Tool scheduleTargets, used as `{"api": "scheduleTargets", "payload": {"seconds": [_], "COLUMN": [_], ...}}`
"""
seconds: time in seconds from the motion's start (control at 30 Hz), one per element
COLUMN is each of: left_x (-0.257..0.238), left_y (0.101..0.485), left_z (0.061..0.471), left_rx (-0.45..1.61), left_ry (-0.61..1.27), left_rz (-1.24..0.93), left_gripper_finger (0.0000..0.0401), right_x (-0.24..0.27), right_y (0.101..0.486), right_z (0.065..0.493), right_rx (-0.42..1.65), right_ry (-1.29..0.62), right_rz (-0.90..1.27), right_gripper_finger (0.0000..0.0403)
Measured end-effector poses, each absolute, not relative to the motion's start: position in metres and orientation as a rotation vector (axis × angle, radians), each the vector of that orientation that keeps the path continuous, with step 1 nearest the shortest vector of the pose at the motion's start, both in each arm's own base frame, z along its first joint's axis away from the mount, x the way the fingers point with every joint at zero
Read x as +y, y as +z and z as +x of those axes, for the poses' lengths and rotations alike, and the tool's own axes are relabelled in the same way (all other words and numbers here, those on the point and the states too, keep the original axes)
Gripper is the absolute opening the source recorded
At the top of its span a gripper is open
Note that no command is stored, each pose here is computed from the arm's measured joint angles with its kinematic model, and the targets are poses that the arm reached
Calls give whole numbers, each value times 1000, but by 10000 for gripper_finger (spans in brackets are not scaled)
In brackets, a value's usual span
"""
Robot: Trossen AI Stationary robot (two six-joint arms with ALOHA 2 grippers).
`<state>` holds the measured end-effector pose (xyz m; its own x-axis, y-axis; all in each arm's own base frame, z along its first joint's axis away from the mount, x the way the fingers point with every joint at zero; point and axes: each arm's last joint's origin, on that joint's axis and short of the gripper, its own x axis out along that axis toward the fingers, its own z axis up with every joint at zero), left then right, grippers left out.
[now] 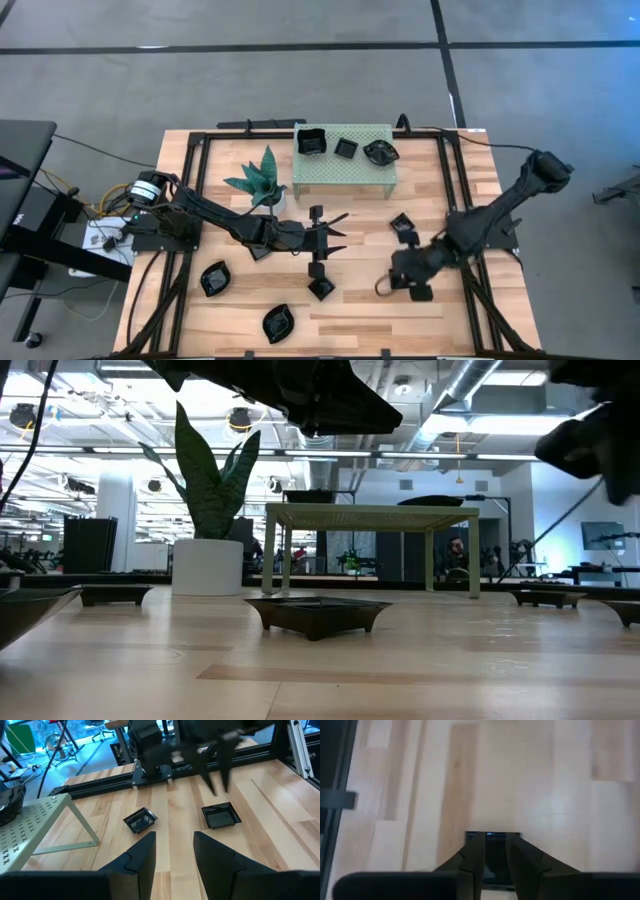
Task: Pick & Place Mini shaped plates
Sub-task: Stack the square plate on top of the other square plate on the shelf
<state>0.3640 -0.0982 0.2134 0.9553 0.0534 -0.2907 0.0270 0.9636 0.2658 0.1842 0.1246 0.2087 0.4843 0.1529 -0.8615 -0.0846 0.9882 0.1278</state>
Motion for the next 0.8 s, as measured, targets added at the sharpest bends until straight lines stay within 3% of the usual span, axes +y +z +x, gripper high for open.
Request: {"api": "scheduleTargets", "payload": {"seconds": [0.4,0.8], "left_x": [-98,-98], "left_y": [213,213], "left_z": [364,364], "left_rx": [301,301], "left_ry": [14,14], "left_rz": [268,268], "left_gripper_finger": [134,134], "right_x": [174,177], "right_y": [156,148], "right_z": [192,189], "right_rx": [1149,1169], "right_ry": [198,162], "right_rz": [3,-36], "right_gripper_finger": [74,74]}}
